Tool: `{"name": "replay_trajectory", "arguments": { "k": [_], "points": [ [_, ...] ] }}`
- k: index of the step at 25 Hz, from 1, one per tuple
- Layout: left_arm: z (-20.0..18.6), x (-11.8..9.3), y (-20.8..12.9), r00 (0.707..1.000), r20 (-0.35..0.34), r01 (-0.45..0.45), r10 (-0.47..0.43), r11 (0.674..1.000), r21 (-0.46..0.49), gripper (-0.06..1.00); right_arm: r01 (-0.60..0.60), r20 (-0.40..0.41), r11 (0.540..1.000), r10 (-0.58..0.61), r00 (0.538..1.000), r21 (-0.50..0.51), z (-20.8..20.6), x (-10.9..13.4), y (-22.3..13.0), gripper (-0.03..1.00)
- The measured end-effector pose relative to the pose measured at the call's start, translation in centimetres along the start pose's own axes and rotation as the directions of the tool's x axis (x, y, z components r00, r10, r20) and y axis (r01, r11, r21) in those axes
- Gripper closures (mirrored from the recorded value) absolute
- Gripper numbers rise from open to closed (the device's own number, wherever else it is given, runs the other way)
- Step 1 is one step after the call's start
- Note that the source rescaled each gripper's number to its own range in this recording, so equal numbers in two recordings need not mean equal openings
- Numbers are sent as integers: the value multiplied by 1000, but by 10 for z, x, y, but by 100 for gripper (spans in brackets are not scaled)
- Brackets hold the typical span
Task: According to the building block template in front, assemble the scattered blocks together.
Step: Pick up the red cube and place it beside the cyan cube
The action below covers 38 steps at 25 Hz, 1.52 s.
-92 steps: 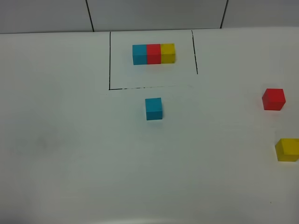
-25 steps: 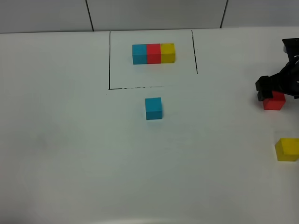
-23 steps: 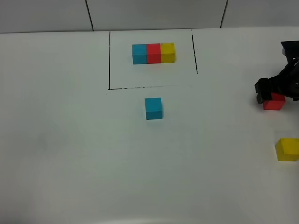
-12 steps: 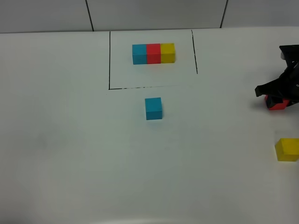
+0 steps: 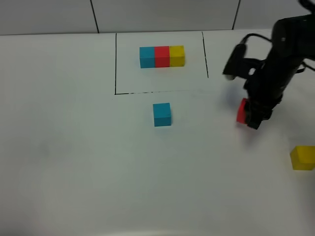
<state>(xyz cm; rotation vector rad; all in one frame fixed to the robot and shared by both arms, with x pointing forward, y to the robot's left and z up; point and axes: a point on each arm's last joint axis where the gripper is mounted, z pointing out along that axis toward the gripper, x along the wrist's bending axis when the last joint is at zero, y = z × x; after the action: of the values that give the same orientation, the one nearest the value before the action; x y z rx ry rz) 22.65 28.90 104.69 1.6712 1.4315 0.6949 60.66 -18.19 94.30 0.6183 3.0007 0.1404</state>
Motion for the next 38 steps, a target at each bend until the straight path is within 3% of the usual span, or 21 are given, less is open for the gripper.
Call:
{"name": "replay_trajectory", "arguments": {
  "k": [4,14,26,38],
  "points": [
    [0,0,0,1000,0,0,0,1000,0,58,196,41,981,-195,980,-9,-7,21,44,95],
    [0,0,0,1000,0,0,0,1000,0,58,429,2,903,-429,903,5,12,32,104,95],
    [0,0,0,1000,0,0,0,1000,0,58,440,-22,898,-441,897,-18,44,22,123,95],
    [0,0,0,1000,0,0,0,1000,0,58,422,12,904,-422,906,-68,52,21,129,95]
  ]
}}
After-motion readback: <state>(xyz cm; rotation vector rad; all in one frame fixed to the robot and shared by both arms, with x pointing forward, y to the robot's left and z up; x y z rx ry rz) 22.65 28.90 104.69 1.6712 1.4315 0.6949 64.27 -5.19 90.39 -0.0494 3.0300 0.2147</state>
